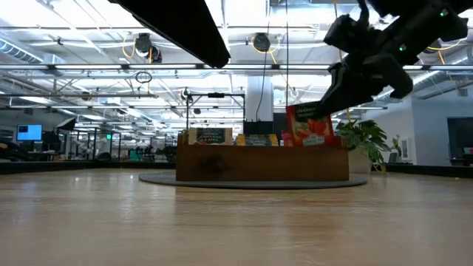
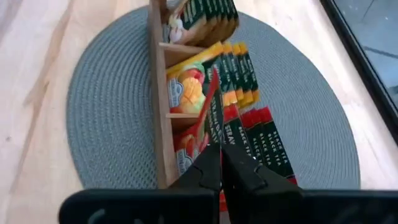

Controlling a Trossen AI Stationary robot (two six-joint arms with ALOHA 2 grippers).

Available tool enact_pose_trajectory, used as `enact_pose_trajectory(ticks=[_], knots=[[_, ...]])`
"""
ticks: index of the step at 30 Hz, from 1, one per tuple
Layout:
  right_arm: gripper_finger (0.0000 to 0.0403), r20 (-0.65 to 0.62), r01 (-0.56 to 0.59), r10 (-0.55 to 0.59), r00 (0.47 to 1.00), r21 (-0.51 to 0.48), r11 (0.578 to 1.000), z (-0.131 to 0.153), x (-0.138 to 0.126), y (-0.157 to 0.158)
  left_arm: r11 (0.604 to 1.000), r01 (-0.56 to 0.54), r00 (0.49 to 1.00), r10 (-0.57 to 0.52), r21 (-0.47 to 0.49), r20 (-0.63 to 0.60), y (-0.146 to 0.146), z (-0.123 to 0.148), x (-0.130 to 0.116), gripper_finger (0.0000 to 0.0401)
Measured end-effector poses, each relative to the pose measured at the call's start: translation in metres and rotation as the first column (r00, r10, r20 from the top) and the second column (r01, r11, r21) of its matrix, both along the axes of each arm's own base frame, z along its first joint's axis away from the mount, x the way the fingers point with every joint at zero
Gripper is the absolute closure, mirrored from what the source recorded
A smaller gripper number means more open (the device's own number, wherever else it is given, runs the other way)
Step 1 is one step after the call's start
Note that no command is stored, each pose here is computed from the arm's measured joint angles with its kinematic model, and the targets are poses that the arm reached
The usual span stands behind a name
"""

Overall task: Pick & Place Tea
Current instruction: Put the strawberry tea sachet into the right compartment of the wooden organizer

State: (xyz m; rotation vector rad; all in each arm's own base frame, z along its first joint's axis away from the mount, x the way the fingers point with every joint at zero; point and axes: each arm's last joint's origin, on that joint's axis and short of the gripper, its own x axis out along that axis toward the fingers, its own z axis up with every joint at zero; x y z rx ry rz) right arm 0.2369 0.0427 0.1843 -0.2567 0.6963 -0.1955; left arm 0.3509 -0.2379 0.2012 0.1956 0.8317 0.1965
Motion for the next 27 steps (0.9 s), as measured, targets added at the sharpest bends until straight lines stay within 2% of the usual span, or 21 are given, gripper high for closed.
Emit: enact_pose_trajectory(ticks=[7, 13, 22, 27], knots=[[0.0403, -0.048, 0.032, -0.032, 0.998, 0.015, 0.999, -0.018, -0.003, -0.003, 1.000, -0.007, 1.000, 0.007, 0.004, 0.006, 0.000, 0.000, 0.000, 0.0379], [0.0403, 0.011, 0.014, -0.015, 1.000, 0.048, 0.999, -0.032, -0.010, -0.004, 1.000, -0.005, 1.000, 0.005, 0.006, 0.004, 0.000, 0.000, 0.000, 0.0397], [0.0401, 0.033, -0.010, 0.007, 0.999, 0.086, 0.996, -0.038, -0.013, -0.010, 0.999, -0.033, 0.999, 0.032, 0.015, 0.016, 0.006, 0.000, 0.004, 0.0364], [0.0377, 0.022, -0.055, 0.053, 0.998, 0.095, 0.994, -0.038, -0.013, -0.009, 0.999, -0.031, 0.999, 0.030, 0.016, 0.015, 0.006, 0.000, 0.004, 0.0363]])
